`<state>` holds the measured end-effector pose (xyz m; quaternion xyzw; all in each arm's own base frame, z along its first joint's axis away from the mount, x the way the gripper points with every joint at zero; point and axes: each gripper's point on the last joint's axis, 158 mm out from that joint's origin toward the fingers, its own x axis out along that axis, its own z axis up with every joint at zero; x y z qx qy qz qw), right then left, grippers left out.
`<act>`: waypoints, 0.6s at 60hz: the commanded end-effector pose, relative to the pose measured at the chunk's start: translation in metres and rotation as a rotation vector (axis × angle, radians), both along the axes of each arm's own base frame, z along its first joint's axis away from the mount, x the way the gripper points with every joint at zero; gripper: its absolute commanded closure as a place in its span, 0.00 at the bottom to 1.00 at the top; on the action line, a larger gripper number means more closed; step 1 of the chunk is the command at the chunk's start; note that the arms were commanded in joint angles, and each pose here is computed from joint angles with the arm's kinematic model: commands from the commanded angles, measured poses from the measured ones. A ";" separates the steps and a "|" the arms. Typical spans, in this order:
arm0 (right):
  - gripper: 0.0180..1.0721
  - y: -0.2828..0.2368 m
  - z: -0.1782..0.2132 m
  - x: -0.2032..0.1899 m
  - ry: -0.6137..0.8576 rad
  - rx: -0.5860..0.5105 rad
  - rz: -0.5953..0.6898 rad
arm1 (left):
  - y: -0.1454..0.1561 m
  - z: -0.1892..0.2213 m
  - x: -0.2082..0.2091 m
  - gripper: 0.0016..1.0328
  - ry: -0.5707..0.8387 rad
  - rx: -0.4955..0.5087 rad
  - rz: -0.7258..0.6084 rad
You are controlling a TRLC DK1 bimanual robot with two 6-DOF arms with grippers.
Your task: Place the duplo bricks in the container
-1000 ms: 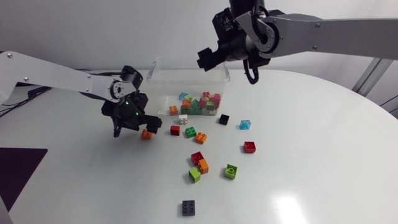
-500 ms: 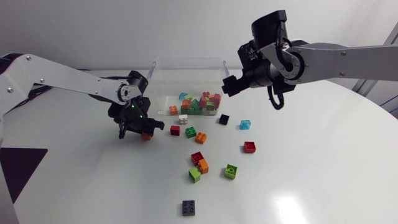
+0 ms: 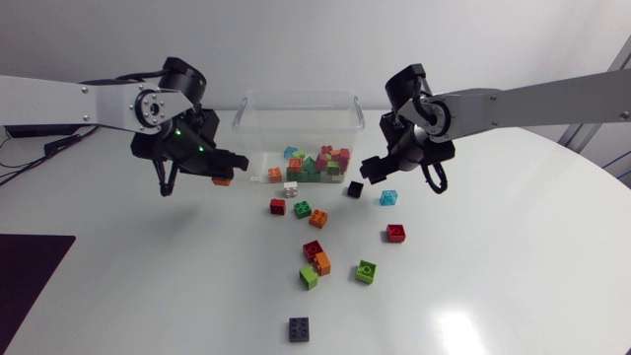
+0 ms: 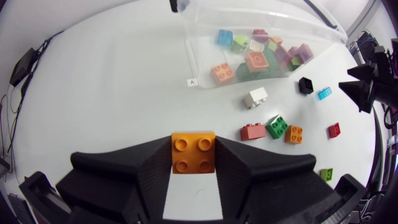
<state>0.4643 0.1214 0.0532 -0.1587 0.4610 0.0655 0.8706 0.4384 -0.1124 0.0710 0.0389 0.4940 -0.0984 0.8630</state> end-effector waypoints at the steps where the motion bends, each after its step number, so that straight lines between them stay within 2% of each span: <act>1: 0.09 -0.006 -0.006 0.006 0.027 0.005 -0.045 | 0.001 0.010 -0.008 0.85 -0.019 0.010 -0.011; 10: 0.14 -0.013 -0.022 0.006 0.085 0.007 -0.080 | -0.006 0.045 -0.002 0.85 -0.106 -0.010 -0.025; 30: 0.14 -0.018 -0.057 0.005 0.200 0.027 -0.125 | -0.027 0.127 0.019 0.85 -0.350 -0.080 -0.052; 36: 0.19 -0.019 -0.066 0.004 0.216 0.025 -0.136 | -0.032 0.141 0.026 0.85 -0.411 -0.099 -0.058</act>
